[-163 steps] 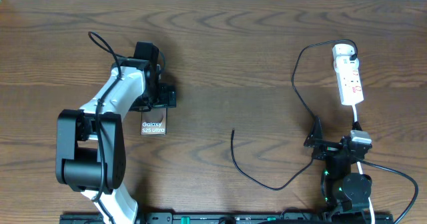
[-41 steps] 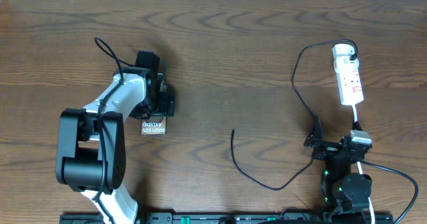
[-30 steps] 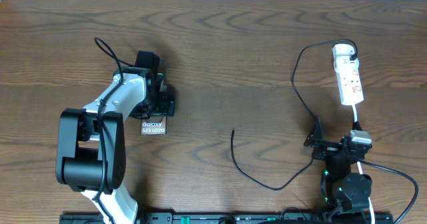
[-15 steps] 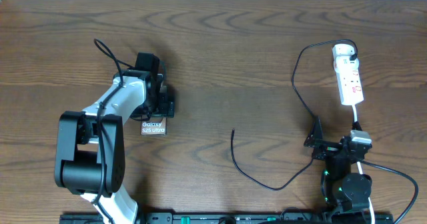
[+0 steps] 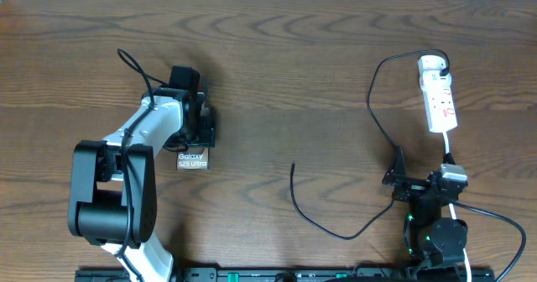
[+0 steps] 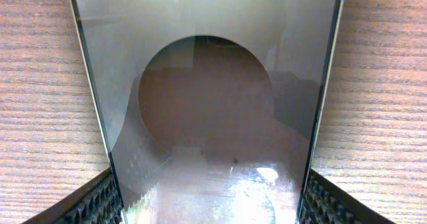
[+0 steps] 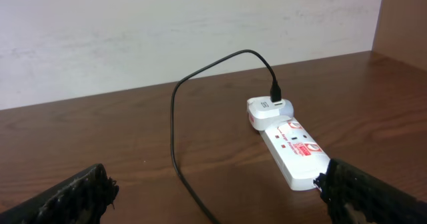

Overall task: Plug charger to phone and switch on socket
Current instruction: 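Close the left gripper on the phone's long edges and grip it, then lift the phone with the left gripper and tilt it upright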

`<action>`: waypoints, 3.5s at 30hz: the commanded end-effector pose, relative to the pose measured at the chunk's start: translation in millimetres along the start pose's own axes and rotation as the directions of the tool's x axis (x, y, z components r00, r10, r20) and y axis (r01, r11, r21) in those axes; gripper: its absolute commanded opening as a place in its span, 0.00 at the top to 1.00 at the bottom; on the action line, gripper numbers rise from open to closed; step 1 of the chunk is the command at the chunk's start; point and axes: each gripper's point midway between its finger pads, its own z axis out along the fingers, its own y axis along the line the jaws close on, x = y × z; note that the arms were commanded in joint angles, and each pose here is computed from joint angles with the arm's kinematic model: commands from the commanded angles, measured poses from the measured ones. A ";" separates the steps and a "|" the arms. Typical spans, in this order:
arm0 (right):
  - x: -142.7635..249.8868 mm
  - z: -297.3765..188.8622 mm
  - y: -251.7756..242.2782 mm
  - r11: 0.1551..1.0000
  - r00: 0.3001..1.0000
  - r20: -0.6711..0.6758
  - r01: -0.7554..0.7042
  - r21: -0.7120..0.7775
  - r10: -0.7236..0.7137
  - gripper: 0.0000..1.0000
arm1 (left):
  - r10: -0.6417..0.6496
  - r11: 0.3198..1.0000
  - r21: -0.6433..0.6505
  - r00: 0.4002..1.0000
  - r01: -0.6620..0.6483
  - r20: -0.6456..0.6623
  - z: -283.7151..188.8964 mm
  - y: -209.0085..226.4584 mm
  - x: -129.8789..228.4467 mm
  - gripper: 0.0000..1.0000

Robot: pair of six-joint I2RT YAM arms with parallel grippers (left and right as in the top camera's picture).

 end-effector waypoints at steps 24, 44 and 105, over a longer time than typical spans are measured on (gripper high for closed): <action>-0.1 -0.2 -3.3 1.000 1.000 0.002 0.014 0.016 -0.014 0.01 | 0.006 1.000 -0.014 0.998 -0.006 -0.070 16.3 3.5 19.9 0.24; -0.1 -0.2 -3.3 1.000 1.000 0.002 0.014 0.016 -0.014 0.01 | 0.006 1.000 -0.014 0.998 -0.006 -0.070 16.3 3.5 19.9 0.40; -0.2 -0.2 -3.3 1.000 1.000 0.002 0.014 0.016 -0.014 0.01 | -0.042 0.976 0.216 0.958 -0.021 0.282 -126.5 -33.4 -23.1 0.93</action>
